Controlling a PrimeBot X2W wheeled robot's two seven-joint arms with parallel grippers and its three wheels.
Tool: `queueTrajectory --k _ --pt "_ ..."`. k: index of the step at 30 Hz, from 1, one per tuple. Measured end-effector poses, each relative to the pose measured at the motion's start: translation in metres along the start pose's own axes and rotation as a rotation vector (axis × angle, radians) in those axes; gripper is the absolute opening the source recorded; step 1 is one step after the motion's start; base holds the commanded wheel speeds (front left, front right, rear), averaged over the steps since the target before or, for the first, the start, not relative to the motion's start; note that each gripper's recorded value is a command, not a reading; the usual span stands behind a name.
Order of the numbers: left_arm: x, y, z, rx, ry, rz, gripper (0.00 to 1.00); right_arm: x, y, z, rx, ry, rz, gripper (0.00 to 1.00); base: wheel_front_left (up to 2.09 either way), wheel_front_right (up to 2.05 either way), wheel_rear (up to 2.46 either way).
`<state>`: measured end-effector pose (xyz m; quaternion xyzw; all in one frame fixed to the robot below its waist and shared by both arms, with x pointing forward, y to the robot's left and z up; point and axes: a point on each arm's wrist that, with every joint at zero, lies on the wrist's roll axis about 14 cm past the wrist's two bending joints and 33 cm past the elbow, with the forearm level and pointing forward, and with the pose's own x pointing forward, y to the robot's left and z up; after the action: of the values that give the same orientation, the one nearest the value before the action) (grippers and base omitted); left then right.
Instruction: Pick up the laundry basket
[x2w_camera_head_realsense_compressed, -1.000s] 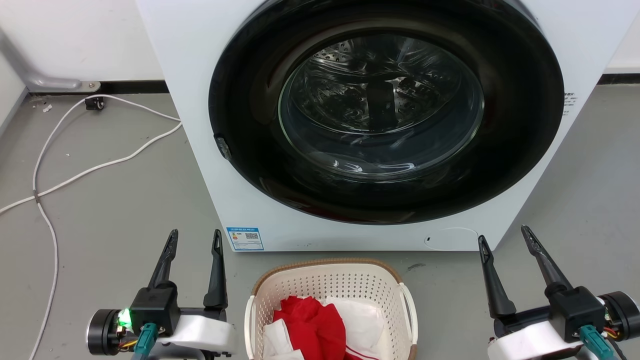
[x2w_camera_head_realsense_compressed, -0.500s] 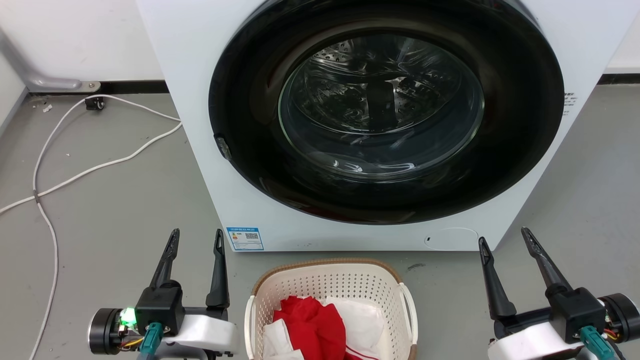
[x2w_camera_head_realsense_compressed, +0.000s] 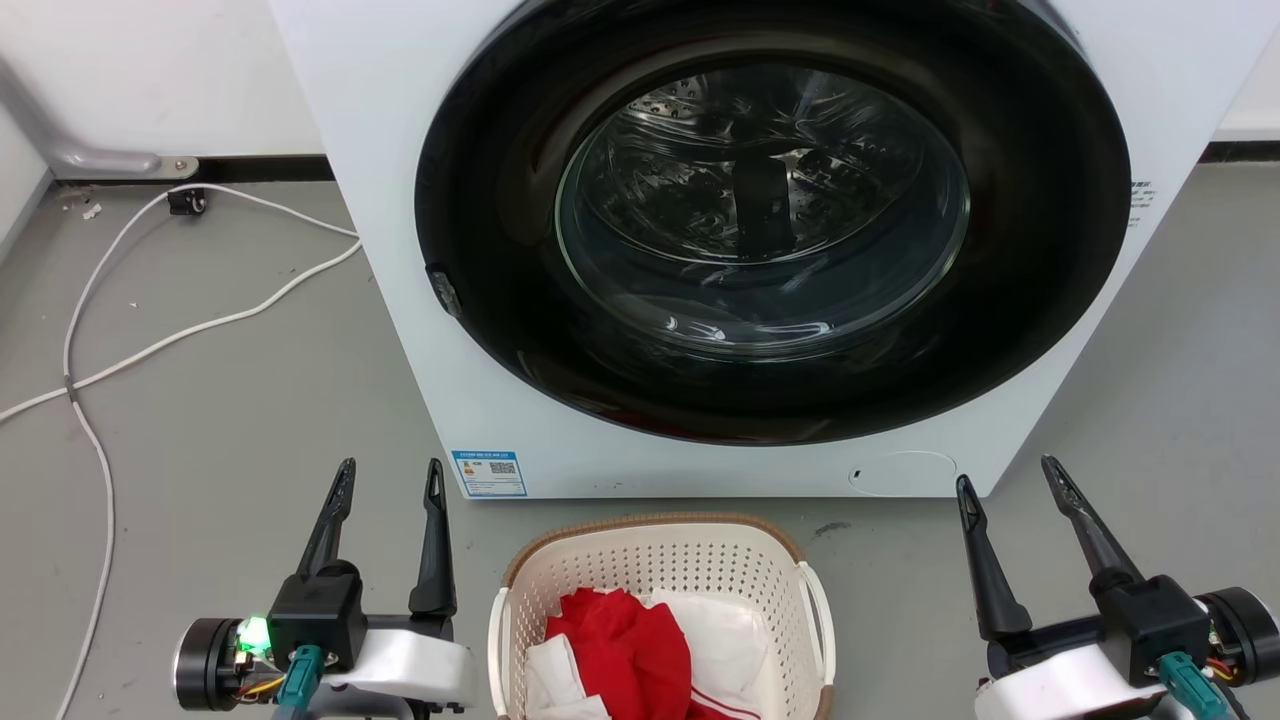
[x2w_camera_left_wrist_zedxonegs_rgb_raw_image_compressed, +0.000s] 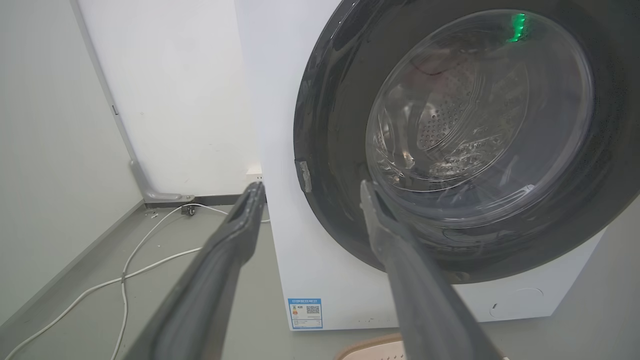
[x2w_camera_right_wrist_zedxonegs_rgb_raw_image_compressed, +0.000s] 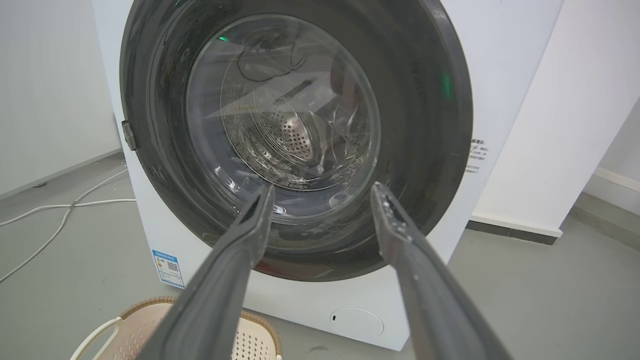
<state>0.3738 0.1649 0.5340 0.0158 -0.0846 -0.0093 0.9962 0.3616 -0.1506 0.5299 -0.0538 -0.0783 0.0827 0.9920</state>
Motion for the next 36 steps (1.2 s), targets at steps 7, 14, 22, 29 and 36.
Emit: queueTrajectory --k 7,14,22,29,36 --pt "0.004 -0.001 -0.015 -0.012 0.044 -0.006 1.0 0.004 0.003 -0.011 0.002 0.03 0.011 1.0 0.0 0.0 0.0" --pt "0.02 -0.006 -0.066 -0.032 0.188 -0.034 1.0 0.027 0.006 -0.052 -0.013 0.139 0.039 1.0 0.0 0.0 0.0" --pt "0.033 -0.014 -0.116 -0.054 0.317 -0.063 1.0 0.044 0.007 -0.095 -0.022 0.246 0.057 1.0 0.0 0.0 0.0" --pt "0.041 -0.022 -0.172 -0.078 0.462 -0.088 1.0 0.056 0.017 -0.149 -0.02 0.379 0.103 1.0 0.0 0.0 0.0" --pt "0.039 -0.025 -0.221 -0.082 0.591 -0.107 1.0 0.052 0.036 -0.207 -0.022 0.532 0.181 1.0 0.0 0.0 0.0"
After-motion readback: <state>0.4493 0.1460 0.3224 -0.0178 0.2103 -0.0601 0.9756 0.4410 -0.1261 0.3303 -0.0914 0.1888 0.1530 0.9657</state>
